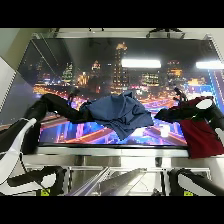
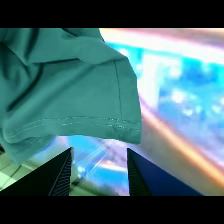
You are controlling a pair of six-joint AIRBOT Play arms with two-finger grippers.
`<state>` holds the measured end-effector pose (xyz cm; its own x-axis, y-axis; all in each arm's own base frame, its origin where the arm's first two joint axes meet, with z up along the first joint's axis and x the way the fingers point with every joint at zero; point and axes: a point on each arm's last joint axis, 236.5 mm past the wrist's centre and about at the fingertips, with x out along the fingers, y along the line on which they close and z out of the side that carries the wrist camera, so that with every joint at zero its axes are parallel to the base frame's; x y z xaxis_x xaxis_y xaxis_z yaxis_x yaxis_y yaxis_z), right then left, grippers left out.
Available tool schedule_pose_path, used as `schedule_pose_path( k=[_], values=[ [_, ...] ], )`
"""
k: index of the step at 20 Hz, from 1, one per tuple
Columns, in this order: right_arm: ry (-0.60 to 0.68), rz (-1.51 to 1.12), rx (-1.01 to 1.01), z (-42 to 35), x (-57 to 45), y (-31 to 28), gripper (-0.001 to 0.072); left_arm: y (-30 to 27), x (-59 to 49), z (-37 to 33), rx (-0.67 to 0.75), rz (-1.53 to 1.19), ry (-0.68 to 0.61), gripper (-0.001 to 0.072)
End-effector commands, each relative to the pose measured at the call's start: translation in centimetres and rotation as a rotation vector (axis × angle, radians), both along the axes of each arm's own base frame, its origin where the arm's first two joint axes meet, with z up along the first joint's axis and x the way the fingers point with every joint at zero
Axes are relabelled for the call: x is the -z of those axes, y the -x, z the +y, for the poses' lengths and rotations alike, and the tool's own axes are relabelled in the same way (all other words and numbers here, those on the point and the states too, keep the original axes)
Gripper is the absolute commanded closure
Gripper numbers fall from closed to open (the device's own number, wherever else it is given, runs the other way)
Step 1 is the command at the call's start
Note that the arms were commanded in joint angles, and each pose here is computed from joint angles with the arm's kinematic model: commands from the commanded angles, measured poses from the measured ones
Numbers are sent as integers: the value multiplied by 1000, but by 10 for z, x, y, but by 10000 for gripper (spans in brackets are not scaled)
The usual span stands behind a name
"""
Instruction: Fold the shirts.
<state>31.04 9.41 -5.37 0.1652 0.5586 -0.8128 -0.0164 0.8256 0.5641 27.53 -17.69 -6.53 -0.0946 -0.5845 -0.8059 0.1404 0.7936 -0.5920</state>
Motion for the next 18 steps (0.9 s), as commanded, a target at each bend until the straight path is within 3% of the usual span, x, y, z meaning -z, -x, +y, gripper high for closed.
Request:
schedule_pose_path(
  k=[1,6,7,8,10,11,12,14,15,18],
  values=[
    [25,12,-9,8,25,2,331,2,25,-26,9,-77,-34,20],
    [35,60,-25,16,52,3,331,1,51,-53,82,-35,-52,21],
    [30,65,-36,18,55,5,330,-3,53,-58,96,-34,-51,79],
    [20,59,-54,22,56,5,331,-9,53,-63,105,-41,-48,229],
    [-25,49,-59,33,55,2,332,-20,48,-69,116,-54,-38,420],
    [-54,39,-59,39,54,-1,370,-23,45,-70,122,-55,-34,574],
    [-80,23,-58,44,50,-4,472,-26,42,-69,122,-59,-33,696],
    [-107,-18,-57,49,44,-13,536,-28,38,-65,118,-52,-27,695],
    [-106,-30,-59,49,42,-16,656,-29,36,-62,112,-46,-24,695],
    [-108,-44,-64,49,37,-21,690,-27,27,-49,86,-55,-22,695]
  ],
)
